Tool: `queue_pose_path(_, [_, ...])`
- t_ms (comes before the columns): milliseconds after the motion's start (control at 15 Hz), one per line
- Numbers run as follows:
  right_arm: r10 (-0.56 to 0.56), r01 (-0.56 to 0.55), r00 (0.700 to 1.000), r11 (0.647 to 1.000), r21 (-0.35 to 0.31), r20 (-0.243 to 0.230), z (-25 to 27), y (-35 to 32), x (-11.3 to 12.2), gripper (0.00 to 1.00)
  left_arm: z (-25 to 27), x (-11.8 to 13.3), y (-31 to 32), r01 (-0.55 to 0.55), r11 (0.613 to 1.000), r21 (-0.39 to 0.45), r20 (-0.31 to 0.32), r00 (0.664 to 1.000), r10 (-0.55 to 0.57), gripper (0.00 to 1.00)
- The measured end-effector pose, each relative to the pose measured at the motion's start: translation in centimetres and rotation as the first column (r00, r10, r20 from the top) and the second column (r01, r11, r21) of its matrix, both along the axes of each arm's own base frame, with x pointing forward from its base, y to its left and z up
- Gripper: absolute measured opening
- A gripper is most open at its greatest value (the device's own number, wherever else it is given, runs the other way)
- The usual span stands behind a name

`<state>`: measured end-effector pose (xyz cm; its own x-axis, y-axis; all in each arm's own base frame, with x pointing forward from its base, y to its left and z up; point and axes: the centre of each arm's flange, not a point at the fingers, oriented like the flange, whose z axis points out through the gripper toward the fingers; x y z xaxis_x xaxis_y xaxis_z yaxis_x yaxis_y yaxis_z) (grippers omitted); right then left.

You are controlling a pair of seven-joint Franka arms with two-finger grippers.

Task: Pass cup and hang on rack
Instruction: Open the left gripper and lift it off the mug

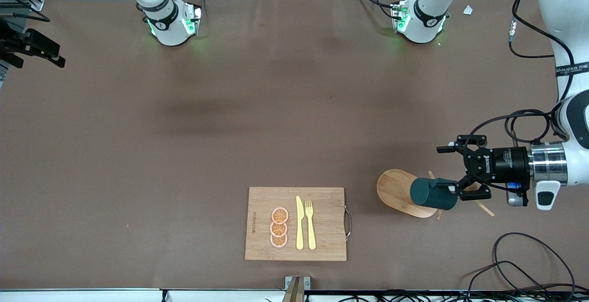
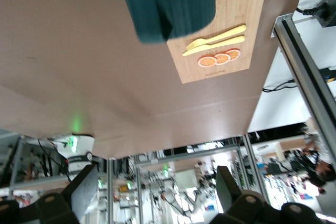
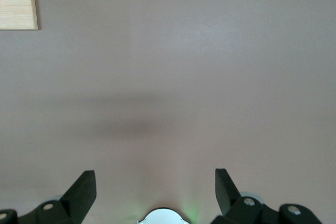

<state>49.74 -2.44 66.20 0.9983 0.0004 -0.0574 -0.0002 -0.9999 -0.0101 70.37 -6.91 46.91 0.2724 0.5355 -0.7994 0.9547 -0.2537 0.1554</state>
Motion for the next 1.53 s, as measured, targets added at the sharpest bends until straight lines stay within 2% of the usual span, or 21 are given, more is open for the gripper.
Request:
queue_pose_path(332, [0.001,-0.001,1.000,1.000,0.000,0.000,0.0,0.0,0.0,1.00,0.4,-1.2,-4.2,0.101,0.983,0.151,0.018,0.994,-0.105,1.00])
queue_pose_path(532, [0.001,-0.001,1.000,1.000,0.000,0.000,0.0,0.0,0.0,1.00,-0.5,-1.9,-7.1,0.169,0.945,0.280,0.019,0.983,-0.181,1.00])
queue_pose_path(798, [0.000,0.000,1.000,1.000,0.000,0.000,0.0,0.0,0.0,1.00,-1.1,-3.4,-11.6,0.274,0.830,0.487,0.010,0.948,-0.319,1.00])
queue_pose_path(1064, [0.001,-0.001,1.000,1.000,0.000,0.000,0.0,0.0,0.0,1.00,-0.1,-3.7,-11.5,0.274,0.775,0.570,0.020,0.938,-0.347,1.00])
queue_pose_path(1197, [0.001,-0.001,1.000,1.000,0.000,0.000,0.0,0.0,0.0,1.00,-0.1,-3.5,-10.4,0.284,0.717,0.636,0.017,0.925,-0.380,1.00])
queue_pose_path(1396, [0.001,-0.001,1.000,1.000,0.000,0.000,0.0,0.0,0.0,1.00,1.2,-3.6,-9.1,0.315,0.607,0.730,0.020,0.878,-0.479,1.00])
queue_pose_path(1529, [0.001,-0.001,1.000,1.000,0.000,0.000,0.0,0.0,0.0,1.00,2.4,-3.8,-8.5,0.326,0.565,0.758,0.027,0.850,-0.527,1.00])
